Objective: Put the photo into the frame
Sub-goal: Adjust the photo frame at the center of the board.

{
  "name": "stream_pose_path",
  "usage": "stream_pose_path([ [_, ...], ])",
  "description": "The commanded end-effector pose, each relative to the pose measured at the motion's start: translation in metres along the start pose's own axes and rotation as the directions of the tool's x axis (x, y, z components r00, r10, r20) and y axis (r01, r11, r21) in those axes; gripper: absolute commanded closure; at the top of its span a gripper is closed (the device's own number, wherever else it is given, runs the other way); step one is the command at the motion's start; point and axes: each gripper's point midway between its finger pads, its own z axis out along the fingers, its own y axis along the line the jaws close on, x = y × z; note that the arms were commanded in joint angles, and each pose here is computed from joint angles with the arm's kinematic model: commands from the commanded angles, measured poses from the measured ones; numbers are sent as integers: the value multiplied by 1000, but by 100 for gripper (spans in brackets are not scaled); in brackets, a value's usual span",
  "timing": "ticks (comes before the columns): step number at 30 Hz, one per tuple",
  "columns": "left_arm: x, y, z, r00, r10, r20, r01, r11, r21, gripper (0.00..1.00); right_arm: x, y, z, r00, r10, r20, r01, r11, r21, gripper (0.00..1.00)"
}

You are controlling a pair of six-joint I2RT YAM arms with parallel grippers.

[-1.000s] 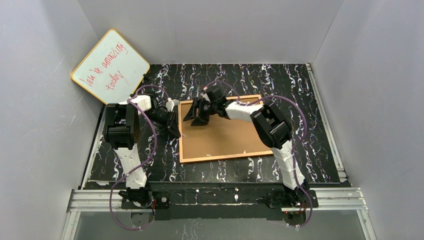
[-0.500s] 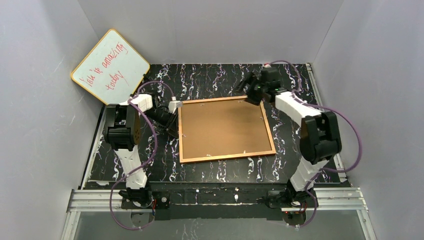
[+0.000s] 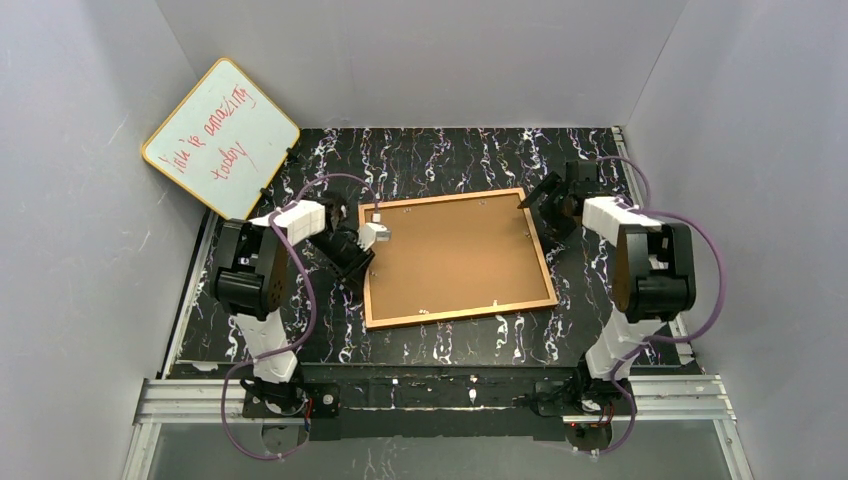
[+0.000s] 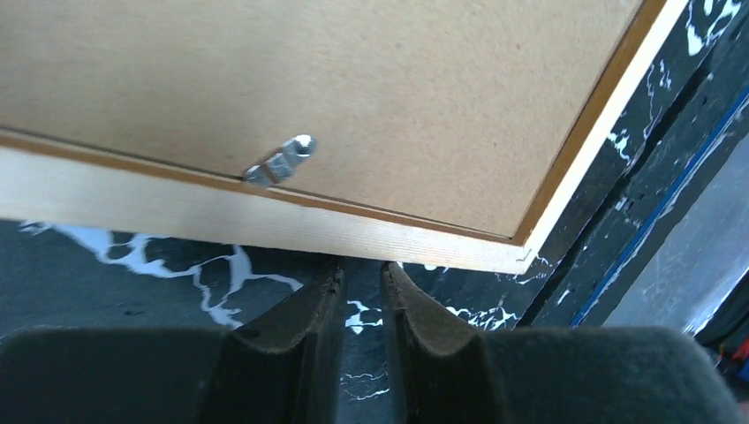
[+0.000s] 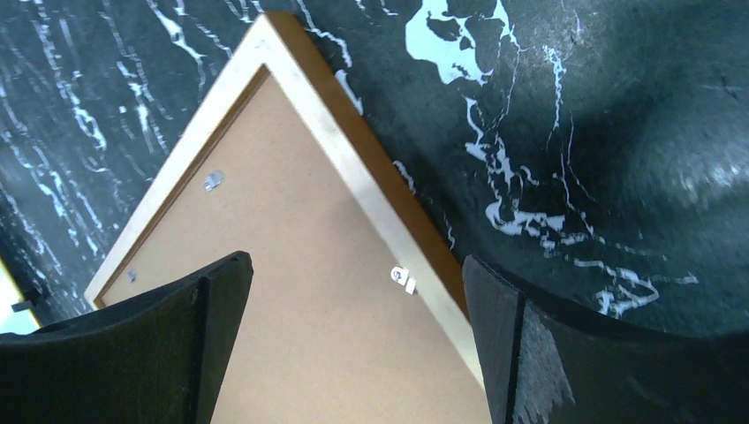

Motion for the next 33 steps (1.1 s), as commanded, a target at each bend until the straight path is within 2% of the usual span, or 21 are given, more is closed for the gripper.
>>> stream_pose_path([
  [1, 14, -10, 7, 992, 102, -79, -103, 995, -7, 80, 2, 11, 20, 998, 0, -68, -3, 999, -37, 4],
  [7, 5, -19, 27, 989, 120, -88, -120, 993, 14, 78, 12, 45, 49, 988, 21, -150, -36, 995, -95, 7],
  [13, -17, -53, 66, 970, 199, -139, -189, 978, 83, 77, 35, 134, 86, 963, -114, -244, 48, 964, -261, 7],
  [17, -24, -92, 82, 943, 288, -166, -261, 951, 169, 67, 33, 170, 101, 950, -202, -238, 130, 949, -287, 2],
  [21, -23, -120, 64, 929, 325, -178, -272, 924, 268, 50, -10, 166, 94, 970, -199, -142, 159, 955, -251, 2],
  [27, -33, -121, 0, 919, 371, -134, -326, 906, 271, 40, -75, 131, 48, 989, -143, 23, 145, 976, -165, 2],
  [30, -50, -93, -35, 935, 340, -99, -316, 927, 205, 40, -89, 108, 23, 992, -112, 59, 118, 987, -109, 2],
  [33, -77, -33, -61, 968, 250, -29, -249, 968, 34, 42, -72, 83, -3, 995, -76, 72, 80, 995, -56, 2],
])
